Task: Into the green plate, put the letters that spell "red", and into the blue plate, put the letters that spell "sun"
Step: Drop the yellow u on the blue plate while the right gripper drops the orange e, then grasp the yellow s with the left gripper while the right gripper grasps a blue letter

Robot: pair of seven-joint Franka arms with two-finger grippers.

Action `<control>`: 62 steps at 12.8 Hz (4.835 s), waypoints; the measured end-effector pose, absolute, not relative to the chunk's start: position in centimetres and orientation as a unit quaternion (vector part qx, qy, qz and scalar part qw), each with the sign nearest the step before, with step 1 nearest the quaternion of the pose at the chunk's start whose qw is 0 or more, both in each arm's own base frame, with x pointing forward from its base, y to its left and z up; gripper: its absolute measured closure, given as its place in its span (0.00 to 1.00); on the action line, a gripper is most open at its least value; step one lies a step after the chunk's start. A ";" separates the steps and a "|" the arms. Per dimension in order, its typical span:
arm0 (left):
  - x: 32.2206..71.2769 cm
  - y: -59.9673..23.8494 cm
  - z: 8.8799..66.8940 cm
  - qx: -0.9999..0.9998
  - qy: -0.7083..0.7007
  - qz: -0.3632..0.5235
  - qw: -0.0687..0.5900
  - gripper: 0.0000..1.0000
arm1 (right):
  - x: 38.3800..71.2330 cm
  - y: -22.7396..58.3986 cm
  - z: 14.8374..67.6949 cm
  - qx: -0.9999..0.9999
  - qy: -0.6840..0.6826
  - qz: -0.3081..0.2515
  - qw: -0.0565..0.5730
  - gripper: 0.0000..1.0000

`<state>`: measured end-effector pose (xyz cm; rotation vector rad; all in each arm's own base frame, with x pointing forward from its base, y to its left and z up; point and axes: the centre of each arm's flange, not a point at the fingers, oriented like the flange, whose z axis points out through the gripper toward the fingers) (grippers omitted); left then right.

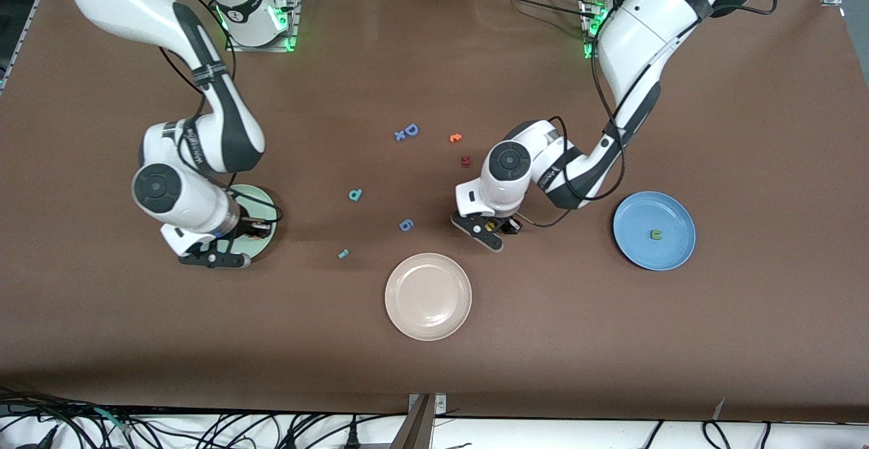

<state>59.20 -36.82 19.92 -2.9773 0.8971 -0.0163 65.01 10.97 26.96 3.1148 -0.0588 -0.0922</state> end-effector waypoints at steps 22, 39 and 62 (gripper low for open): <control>60.9 -2.8 20.4 -0.934 0.336 0.122 0.001 0.68 | 62.3 20.7 26.0 0.990 -0.137 -0.016 0.005 0.00; 55.2 -27.7 26.5 -0.979 0.188 0.076 -0.022 0.00 | 53.1 31.1 18.6 0.974 -0.224 -0.020 -0.025 0.02; 50.4 -35.3 17.2 -0.997 0.003 0.074 -0.016 0.36 | 52.5 31.0 18.5 0.976 -0.215 -0.041 0.005 0.72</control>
